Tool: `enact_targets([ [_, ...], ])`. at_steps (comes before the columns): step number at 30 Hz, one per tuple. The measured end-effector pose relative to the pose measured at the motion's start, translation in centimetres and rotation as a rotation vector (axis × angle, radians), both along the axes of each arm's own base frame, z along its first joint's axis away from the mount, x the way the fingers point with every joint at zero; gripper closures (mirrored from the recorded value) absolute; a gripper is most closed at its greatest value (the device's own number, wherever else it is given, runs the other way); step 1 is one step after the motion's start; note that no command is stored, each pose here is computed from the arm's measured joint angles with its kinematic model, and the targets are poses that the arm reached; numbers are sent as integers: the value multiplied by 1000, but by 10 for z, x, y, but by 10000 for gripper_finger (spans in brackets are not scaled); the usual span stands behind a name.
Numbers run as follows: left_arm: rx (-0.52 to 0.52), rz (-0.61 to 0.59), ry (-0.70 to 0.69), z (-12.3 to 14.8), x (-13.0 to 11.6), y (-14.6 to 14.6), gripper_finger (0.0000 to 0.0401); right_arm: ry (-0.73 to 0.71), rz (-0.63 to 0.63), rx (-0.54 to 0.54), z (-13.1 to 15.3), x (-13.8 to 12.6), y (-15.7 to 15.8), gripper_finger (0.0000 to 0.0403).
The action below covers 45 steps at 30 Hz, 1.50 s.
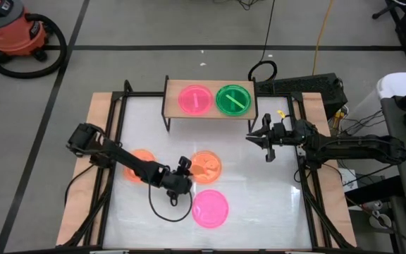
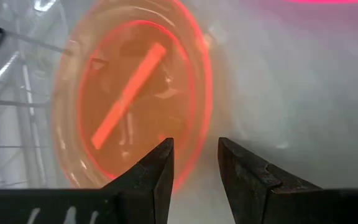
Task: Place and stack plates onto a shelf
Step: Stack the right orange plate on top of the pink plate on the shelf
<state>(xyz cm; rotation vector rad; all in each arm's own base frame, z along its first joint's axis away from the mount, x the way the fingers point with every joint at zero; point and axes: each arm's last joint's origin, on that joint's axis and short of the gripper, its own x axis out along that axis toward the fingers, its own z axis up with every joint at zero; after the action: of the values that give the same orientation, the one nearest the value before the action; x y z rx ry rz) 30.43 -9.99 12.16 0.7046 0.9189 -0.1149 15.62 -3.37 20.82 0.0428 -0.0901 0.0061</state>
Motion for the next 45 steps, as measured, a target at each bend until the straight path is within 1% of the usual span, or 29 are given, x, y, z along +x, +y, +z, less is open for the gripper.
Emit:
enact_targets([
  [6,23,-5,-13,-9,9,6,270,1,0,0,0,0,0,358],
  [8,39,-5,-13,-12,10,7,278,1,0,1,0,0,0,358],
  [10,59,-7,-11,-13,10,7,299,4,0,1,0,0,0,358],
  [15,80,-34,-9,-12,8,3,376,4,0,1,0,0,0,358],
  [17,89,-31,-9,-11,8,2,392,4,0,1,0,0,0,358],
  [20,112,-36,-35,-1,6,0,394,4,0,1,0,0,0,358],
  [22,134,-39,-70,10,6,-2,395,4,0,1,0,0,0,358],
  [26,197,-31,-151,47,-3,0,396,6,-1,2,-1,0,0,358],
  [28,247,-13,-175,67,-13,6,396,5,-1,1,0,0,0,358],
  [29,259,-9,-214,79,-14,9,396,4,-1,1,0,0,0,358],
  [32,295,0,-286,112,-25,27,396,0,-2,-1,0,0,0,358],
  [34,320,33,-349,133,-29,44,397,-1,-2,0,0,0,0,358],
  [37,342,77,-394,153,-36,74,397,-9,-3,-2,1,0,0,358],
  [39,314,89,-402,160,-38,97,397,-12,-3,-4,1,0,0,358],
  [42,241,96,-368,167,-38,130,397,-16,-4,-7,2,0,0,358],
  [45,213,156,-351,179,-32,154,397,-16,-6,-7,2,0,0,358],
])
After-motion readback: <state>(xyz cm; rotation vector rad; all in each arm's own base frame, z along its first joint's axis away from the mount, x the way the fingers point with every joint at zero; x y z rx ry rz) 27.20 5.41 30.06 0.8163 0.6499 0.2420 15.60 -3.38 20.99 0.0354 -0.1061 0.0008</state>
